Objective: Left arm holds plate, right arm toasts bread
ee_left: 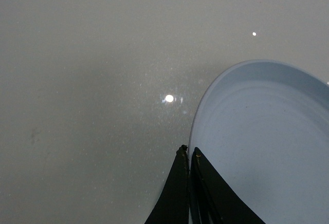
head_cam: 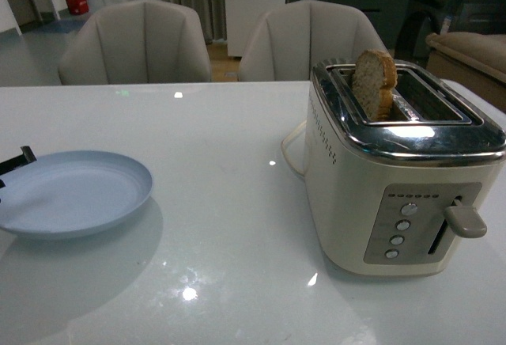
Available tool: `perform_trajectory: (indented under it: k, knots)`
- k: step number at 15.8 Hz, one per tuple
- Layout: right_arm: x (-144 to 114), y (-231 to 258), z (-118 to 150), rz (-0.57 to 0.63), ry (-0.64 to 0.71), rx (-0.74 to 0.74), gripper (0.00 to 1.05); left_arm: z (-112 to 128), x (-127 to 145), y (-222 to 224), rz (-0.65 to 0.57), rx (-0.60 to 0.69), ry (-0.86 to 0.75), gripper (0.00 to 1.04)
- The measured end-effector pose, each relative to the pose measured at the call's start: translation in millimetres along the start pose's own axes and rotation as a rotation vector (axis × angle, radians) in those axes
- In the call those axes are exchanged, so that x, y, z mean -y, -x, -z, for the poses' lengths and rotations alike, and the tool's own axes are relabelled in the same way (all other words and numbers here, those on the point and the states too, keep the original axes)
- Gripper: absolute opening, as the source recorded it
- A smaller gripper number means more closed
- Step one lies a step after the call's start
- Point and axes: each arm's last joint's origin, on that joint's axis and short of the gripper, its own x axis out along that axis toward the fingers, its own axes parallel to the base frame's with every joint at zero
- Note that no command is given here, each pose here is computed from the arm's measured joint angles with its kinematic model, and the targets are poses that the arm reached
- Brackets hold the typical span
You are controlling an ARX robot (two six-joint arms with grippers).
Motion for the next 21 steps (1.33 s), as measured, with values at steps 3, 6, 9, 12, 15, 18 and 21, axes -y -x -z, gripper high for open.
perform_trajectory:
  k: [3,6,9,12,15,18,21]
  knots:
    - [0.0,0.0,0.0,0.000,0.000,0.000,0.98,-7.7,-5.1,-14.4,-0.021,0.011,0.045,0.02]
    - [0.0,0.0,0.0,0.000,0.000,0.000,0.98,-4.7,-9.3,-26.0,-0.047,-0.019,0.046,0.02]
    - [0.0,0.0,0.0,0.000,0.000,0.000,0.98,-5.5,-9.5,-29.6,-0.049,-0.027,0.046,0.02]
    - [0.0,0.0,0.0,0.000,0.000,0.000,0.98,2.3,-10.9,-34.5,-0.062,-0.060,0.037,0.02]
    - [0.0,0.0,0.0,0.000,0.000,0.000,0.98,5.1,-10.7,-36.6,-0.072,-0.087,0.028,0.02]
    - [0.0,0.0,0.0,0.000,0.000,0.000,0.98,7.4,-9.2,-37.0,-0.074,-0.103,0.016,0.02]
    - [0.0,0.0,0.0,0.000,0.000,0.000,0.98,9.0,-6.4,-36.2,-0.066,-0.110,-0.015,0.12]
